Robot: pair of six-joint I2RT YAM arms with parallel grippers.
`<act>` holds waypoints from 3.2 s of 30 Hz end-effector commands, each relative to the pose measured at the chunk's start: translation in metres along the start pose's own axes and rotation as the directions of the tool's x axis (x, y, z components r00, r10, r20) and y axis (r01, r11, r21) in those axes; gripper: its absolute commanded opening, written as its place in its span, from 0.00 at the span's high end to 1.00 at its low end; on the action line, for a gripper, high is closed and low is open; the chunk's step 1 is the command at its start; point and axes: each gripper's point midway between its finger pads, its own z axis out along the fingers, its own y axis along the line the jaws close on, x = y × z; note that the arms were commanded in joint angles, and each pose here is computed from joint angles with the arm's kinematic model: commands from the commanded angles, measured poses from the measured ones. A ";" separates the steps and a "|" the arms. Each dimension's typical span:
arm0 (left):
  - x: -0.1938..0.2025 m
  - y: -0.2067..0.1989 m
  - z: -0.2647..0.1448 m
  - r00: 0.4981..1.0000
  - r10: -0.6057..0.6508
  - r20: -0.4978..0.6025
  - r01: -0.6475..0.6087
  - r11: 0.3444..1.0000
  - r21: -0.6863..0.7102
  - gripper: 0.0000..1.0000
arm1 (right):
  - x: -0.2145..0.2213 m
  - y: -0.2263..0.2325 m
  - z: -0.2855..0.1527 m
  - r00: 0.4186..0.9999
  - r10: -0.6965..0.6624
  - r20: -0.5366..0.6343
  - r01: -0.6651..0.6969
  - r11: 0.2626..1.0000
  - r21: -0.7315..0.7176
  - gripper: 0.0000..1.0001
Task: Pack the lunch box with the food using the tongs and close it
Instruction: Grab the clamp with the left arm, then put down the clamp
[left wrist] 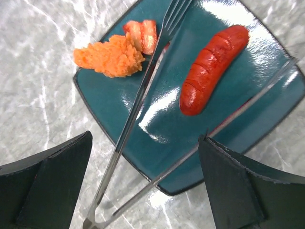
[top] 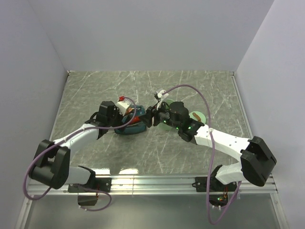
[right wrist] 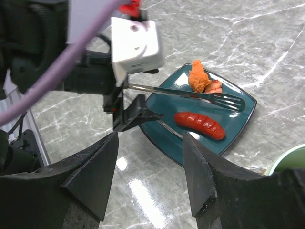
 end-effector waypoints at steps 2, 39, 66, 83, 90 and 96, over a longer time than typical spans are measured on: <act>-0.005 -0.003 0.010 1.000 0.016 -0.019 -0.015 0.999 0.052 0.01 | -0.007 -0.002 -0.001 1.000 -0.009 0.027 0.009 1.000 0.015 0.37; 0.003 0.002 0.014 0.995 -0.017 -0.097 0.021 0.999 0.037 0.01 | 0.005 -0.008 0.006 1.000 -0.006 -0.015 0.006 0.999 0.039 0.36; 0.024 -0.012 0.028 0.956 -0.113 -0.271 0.138 0.988 0.075 0.73 | 0.008 -0.011 0.009 1.000 -0.008 -0.026 0.010 0.999 0.051 0.37; -0.051 -0.004 -0.021 0.988 -0.145 0.049 0.143 0.989 0.038 1.00 | 0.014 -0.014 0.015 0.999 -0.005 -0.046 0.008 0.998 0.058 0.37; -0.061 0.035 -0.035 0.971 -0.197 0.137 0.216 0.967 -0.136 1.00 | 0.017 -0.015 0.017 0.999 -0.006 -0.053 0.009 0.998 0.058 0.37; -0.061 0.077 -0.036 0.947 -0.256 0.196 0.302 0.916 -0.263 1.00 | 0.020 -0.016 0.019 0.998 -0.003 -0.059 0.006 0.998 0.059 0.37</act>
